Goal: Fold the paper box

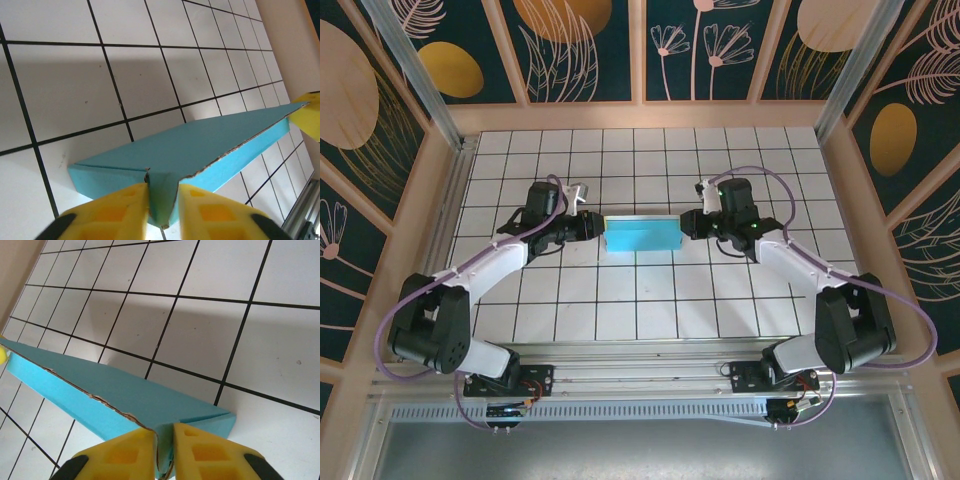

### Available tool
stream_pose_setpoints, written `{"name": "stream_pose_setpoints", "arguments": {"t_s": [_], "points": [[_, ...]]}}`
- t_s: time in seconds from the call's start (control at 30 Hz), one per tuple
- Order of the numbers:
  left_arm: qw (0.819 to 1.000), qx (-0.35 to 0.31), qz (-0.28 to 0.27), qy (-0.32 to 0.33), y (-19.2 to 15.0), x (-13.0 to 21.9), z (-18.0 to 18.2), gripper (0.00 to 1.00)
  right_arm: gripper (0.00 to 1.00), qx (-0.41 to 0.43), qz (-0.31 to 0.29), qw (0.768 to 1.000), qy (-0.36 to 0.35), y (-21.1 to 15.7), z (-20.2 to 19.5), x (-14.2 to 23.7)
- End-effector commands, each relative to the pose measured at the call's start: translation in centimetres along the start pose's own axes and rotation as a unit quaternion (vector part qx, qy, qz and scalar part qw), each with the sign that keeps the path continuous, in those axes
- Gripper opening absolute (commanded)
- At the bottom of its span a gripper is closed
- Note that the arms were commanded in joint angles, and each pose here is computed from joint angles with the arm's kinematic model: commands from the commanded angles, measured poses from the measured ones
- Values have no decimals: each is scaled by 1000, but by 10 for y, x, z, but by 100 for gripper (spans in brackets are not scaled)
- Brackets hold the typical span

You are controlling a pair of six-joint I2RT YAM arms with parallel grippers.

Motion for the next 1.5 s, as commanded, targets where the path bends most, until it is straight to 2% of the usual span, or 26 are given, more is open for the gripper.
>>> {"name": "stream_pose_setpoints", "arguments": {"t_s": [0.0, 0.23, 0.53, 0.77, 1.33, 1.47], "points": [[1000, 17, 16, 8, -7, 6, -3, 30, 20, -1, -18, 1000, -2, 4, 9, 8], [1000, -6, -18, 15, 14, 21, -14, 38, 30, 11, -35, 999, 1, 18, 22, 20], [998, -27, -23, 42, 23, 31, -18, 40, 30, 30, -50, 998, -21, 21, 23, 27], [997, -53, 19, 56, 17, 26, -12, 40, 25, 27, -28, 998, -43, 19, 12, 19], [997, -60, 7, 41, 29, 24, -16, 38, 7, 30, -19, 999, -30, 18, 12, 12], [997, -66, 9, 37, 30, 23, -17, 31, 6, 30, -19, 999, -27, 18, 13, 13]]}}
Point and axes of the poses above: each hand's point on the last joint's axis, 136 mm out from that joint toward the fingers, its own x axis back along the fingers, its own z axis along the line the jaws close on, y = z × x, the point moved 10 cm from there along x, back along the fingers, and after that the axes turned 15 degrees about -x, right-handed, at the moved point
